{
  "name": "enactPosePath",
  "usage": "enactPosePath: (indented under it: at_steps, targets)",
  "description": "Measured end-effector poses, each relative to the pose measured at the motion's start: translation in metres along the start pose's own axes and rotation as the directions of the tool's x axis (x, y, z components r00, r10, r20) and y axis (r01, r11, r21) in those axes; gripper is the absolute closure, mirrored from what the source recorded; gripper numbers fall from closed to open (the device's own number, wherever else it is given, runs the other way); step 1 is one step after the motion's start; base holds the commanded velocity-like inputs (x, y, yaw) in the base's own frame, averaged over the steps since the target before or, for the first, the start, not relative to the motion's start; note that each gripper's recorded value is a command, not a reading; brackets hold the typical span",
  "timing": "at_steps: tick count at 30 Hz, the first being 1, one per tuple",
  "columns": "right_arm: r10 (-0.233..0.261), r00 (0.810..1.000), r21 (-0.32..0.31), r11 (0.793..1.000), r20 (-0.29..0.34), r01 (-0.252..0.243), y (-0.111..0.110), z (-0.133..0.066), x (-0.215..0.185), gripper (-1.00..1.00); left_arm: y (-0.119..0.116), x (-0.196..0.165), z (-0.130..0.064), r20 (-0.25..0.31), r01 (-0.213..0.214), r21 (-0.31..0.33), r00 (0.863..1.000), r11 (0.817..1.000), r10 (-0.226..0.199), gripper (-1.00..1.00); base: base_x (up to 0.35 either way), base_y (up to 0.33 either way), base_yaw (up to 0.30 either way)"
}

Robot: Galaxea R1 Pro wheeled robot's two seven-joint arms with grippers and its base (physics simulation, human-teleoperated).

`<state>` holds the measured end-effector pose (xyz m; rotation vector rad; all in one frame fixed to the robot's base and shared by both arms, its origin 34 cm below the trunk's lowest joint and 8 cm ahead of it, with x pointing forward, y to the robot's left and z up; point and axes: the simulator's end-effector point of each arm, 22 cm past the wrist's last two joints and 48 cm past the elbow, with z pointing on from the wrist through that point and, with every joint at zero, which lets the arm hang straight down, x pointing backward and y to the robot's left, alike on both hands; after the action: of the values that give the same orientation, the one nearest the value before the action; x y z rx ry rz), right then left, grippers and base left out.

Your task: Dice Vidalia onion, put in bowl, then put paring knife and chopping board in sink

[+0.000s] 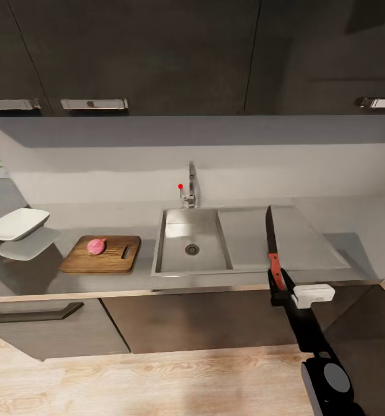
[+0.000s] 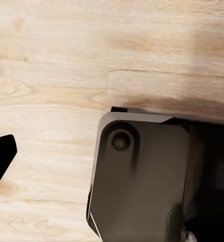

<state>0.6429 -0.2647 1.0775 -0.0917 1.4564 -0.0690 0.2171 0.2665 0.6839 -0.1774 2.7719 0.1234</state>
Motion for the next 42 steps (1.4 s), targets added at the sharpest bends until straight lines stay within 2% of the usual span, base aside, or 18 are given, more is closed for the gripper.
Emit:
enactPosePath:
  at_steps: [13, 16, 19, 24, 29, 31, 32, 33, 39, 40, 42]
  targets:
    - [-0.009, 1.000, -0.004, 1.000, -0.005, 0.009, 0.002, 0.000, 0.001, 1.00, 0.000, 0.001, 0.000, -0.002, 0.000, -0.001, 1.000, 1.000, 0.000, -1.00, 0.000, 0.315, 0.000]
    - [-0.076, 0.997, -0.020, 0.997, -0.015, 0.075, 0.005, 0.000, 0.004, 1.00, 0.001, 0.001, 0.000, -0.003, -0.001, -0.001, 1.000, 1.000, 0.001, -1.00, 0.000, 0.315, 0.000]
    - [-0.155, 0.986, -0.041, 0.987, -0.062, 0.153, 0.011, -0.001, 0.015, 1.00, 0.000, 0.001, 0.000, -0.003, -0.001, -0.001, 1.000, 1.000, 0.001, -1.00, 0.000, 0.315, 0.000]
    - [-0.191, 0.976, -0.054, 0.981, -0.103, 0.186, 0.016, -0.001, 0.024, 1.00, 0.001, 0.001, 0.000, -0.003, -0.001, -0.001, 1.000, 1.000, 0.001, -1.00, 0.000, 0.315, 0.000]
    - [-0.272, 0.957, -0.104, 0.960, -0.105, 0.262, 0.033, -0.001, 0.026, 1.00, 0.001, 0.004, 0.000, -0.009, -0.002, -0.003, 1.000, 1.000, 0.002, -1.00, 0.004, 0.315, 0.000]
    - [-0.287, 0.952, -0.112, 0.955, -0.111, 0.275, 0.036, -0.001, 0.028, 1.00, 0.002, 0.005, 0.000, -0.010, -0.002, -0.003, 1.000, 1.000, 0.002, -1.00, 0.083, 0.315, 0.000]
    - [-0.300, 0.943, -0.121, 0.951, -0.143, 0.284, 0.037, -0.002, 0.035, 1.00, 0.002, 0.005, 0.000, -0.010, -0.002, -0.004, 1.000, 1.000, 0.002, -1.00, 0.142, 0.315, 0.000]
    - [-0.302, 0.942, -0.127, 0.950, -0.149, 0.285, 0.040, -0.003, 0.036, 1.00, 0.002, 0.005, 0.000, -0.010, -0.003, -0.004, 1.000, 1.000, 0.002, -1.00, 0.151, 0.315, 0.000]
    - [-0.315, 0.938, -0.169, 0.942, -0.144, 0.291, 0.059, -0.003, 0.036, 1.00, 0.002, 0.005, 0.000, -0.010, -0.002, -0.004, 1.000, 1.000, 0.002, -1.00, 0.173, 0.310, 0.000]
    - [-0.333, 0.932, -0.175, 0.936, -0.147, 0.307, 0.060, -0.003, 0.037, 1.00, 0.002, 0.005, 0.000, -0.010, -0.002, -0.004, 1.000, 1.000, 0.002, -1.00, 0.213, 0.296, 0.000]
    - [-0.410, 0.894, -0.199, 0.905, -0.182, 0.375, 0.062, -0.006, 0.048, 1.00, 0.002, 0.005, 0.000, -0.010, -0.003, -0.004, 1.000, 1.000, 0.003, -1.00, 0.232, 0.285, 0.000]
